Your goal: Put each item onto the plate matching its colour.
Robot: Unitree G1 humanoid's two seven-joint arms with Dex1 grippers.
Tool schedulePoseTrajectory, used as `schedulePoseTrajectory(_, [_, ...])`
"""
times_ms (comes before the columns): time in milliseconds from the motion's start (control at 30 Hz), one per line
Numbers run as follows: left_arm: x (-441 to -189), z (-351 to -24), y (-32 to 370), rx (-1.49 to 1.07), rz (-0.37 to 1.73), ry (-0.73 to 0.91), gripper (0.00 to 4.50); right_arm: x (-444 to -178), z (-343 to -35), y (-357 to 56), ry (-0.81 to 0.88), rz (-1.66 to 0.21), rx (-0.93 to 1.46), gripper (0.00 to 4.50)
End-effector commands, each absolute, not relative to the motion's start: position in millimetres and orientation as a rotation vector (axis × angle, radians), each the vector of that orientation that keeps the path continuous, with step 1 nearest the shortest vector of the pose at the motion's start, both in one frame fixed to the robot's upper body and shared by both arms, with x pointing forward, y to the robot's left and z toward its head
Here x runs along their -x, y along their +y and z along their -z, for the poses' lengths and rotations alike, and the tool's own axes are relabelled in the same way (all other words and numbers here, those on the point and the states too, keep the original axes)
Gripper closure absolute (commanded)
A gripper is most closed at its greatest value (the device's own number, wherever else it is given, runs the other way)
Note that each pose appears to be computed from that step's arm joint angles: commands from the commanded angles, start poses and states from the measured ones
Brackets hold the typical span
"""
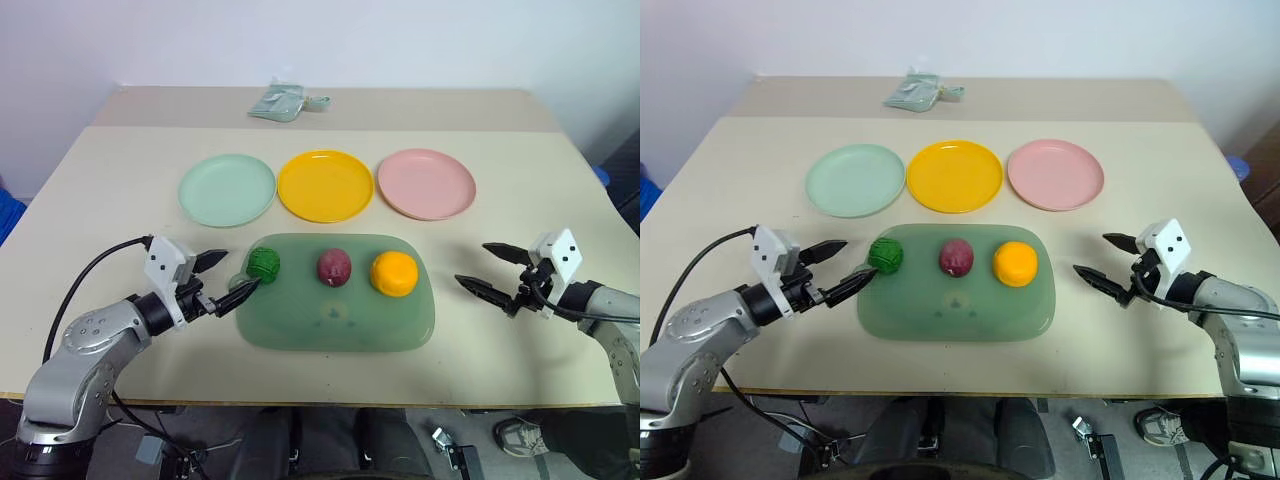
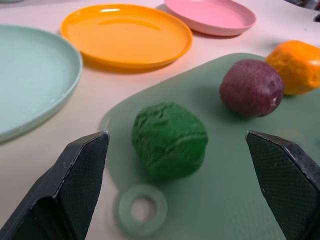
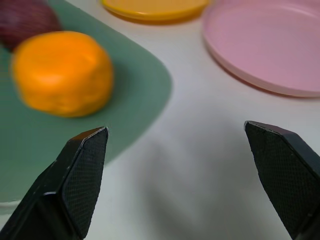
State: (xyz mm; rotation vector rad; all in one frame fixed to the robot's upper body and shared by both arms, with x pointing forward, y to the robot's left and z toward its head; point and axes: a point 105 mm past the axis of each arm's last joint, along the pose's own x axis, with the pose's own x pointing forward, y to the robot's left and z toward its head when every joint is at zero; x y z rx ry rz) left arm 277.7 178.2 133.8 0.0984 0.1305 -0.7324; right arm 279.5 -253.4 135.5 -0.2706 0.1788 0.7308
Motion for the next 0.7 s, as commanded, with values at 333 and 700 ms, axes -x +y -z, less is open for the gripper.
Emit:
schedulePoseTrajectory(333, [-296.3,-120.3,154.9,-0.152,0.801,0.150,0.00,-258.7,-161.3,-223.1,0.120,-0.836,0.307,0.06])
schedulePoseTrajectory(700, [-307.5,-105.0,154.9,-0.171,0.788,0.168,0.26,-242.1,-165.9,-173.4,0.110,-1.014,0.287,0.02])
